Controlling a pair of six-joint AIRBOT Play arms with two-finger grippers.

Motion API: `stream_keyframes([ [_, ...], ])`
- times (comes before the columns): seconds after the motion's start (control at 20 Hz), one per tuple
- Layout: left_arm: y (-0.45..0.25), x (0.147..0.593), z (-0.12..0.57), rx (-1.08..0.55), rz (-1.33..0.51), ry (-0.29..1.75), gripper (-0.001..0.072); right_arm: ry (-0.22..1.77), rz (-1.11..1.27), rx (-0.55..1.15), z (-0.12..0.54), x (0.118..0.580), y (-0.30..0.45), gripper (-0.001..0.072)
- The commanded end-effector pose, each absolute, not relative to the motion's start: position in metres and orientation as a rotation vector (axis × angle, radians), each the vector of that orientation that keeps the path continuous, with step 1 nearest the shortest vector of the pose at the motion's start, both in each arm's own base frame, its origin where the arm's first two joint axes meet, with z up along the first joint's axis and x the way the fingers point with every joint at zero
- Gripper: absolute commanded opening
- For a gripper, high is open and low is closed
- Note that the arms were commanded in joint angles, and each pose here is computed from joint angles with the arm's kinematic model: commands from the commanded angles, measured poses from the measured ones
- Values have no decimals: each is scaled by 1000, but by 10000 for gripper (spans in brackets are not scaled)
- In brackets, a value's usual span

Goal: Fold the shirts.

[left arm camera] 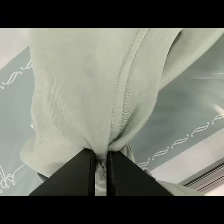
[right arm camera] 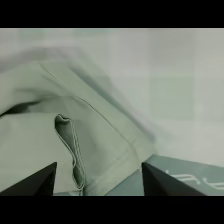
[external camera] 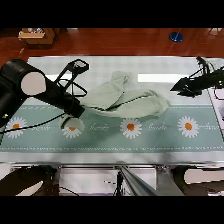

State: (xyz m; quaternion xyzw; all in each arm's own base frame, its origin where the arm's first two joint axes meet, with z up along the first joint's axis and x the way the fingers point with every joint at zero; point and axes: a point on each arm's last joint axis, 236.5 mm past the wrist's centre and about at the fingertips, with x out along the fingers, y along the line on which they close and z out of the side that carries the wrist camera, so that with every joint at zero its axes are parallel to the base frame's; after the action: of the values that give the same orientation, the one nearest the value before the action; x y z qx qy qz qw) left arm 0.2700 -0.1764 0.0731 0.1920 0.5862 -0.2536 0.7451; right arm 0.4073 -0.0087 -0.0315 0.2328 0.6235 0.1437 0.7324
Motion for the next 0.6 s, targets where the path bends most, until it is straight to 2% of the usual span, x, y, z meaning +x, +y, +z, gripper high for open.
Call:
stream_keyframes([
  [0.0, -176, 270, 74, 419, -554, 1283, 33, 1475, 452, 553, -53, 385, 27, 566],
  [0.05, -176, 270, 74, 419, -554, 1283, 33, 1501, 485, 537, -58, 377, 38, 536],
  [0.55, -176, 270, 74, 419, -554, 1283, 33, 1638, 579, 468, -69, 342, 77, 530],
])
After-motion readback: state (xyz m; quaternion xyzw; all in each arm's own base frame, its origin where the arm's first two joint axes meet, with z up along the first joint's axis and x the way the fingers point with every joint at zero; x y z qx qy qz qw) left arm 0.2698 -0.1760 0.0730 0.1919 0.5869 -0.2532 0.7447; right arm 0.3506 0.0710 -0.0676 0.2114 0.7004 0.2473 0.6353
